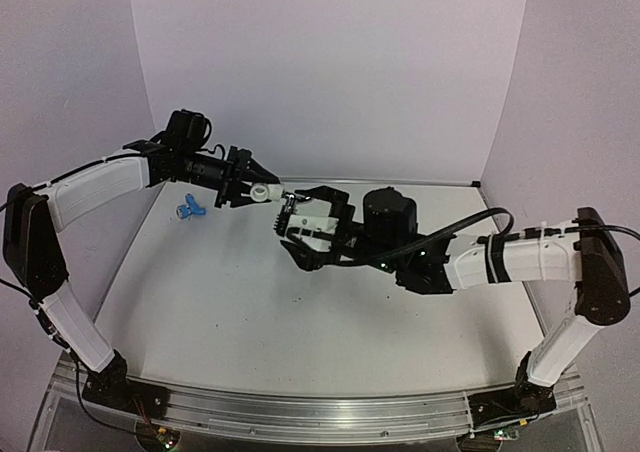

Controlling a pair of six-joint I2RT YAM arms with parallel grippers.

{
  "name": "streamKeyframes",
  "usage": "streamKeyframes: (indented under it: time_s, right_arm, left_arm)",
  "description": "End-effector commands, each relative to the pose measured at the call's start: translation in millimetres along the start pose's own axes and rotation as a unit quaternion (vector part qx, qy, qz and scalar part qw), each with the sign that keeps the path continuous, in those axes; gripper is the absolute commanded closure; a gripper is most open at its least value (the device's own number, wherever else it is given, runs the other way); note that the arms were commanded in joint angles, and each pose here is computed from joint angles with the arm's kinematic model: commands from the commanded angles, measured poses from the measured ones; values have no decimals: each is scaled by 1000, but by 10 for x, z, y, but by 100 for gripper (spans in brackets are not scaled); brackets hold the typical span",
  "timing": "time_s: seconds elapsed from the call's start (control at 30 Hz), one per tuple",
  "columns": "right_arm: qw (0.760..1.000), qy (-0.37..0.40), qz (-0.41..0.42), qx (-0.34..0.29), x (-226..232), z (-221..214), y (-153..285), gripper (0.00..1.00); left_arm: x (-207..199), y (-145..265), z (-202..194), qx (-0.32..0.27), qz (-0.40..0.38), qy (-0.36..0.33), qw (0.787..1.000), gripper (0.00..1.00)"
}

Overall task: Install the water faucets
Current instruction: Screw the water faucet onto the adaptor.

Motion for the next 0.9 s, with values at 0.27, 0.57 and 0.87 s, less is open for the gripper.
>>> streamKeyframes:
  time_s: [0.27, 0.57, 0.87]
  right_arm:
    - [944, 209, -245, 73, -405, 8, -383, 4]
    - [929, 226, -284, 67, -419, 45, -514, 25]
    - [971, 121, -199, 51, -354, 206, -408, 75]
  left_arm:
    - [-528, 263, -136, -16, -52, -52, 997, 100]
    - [-537, 271, -166, -10, -56, -55, 997, 100]
    - [-424, 252, -191, -18, -45, -127, 991, 100]
Point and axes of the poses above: each gripper's point midway between its finger pads, its own y axis back along the fingers, its own x axis along the line the jaws close on, z = x × y, the point moved 6 cm from there along y, back along the fingers, and after that the axes turned 5 degrees about -y, right-handed, at the moved point
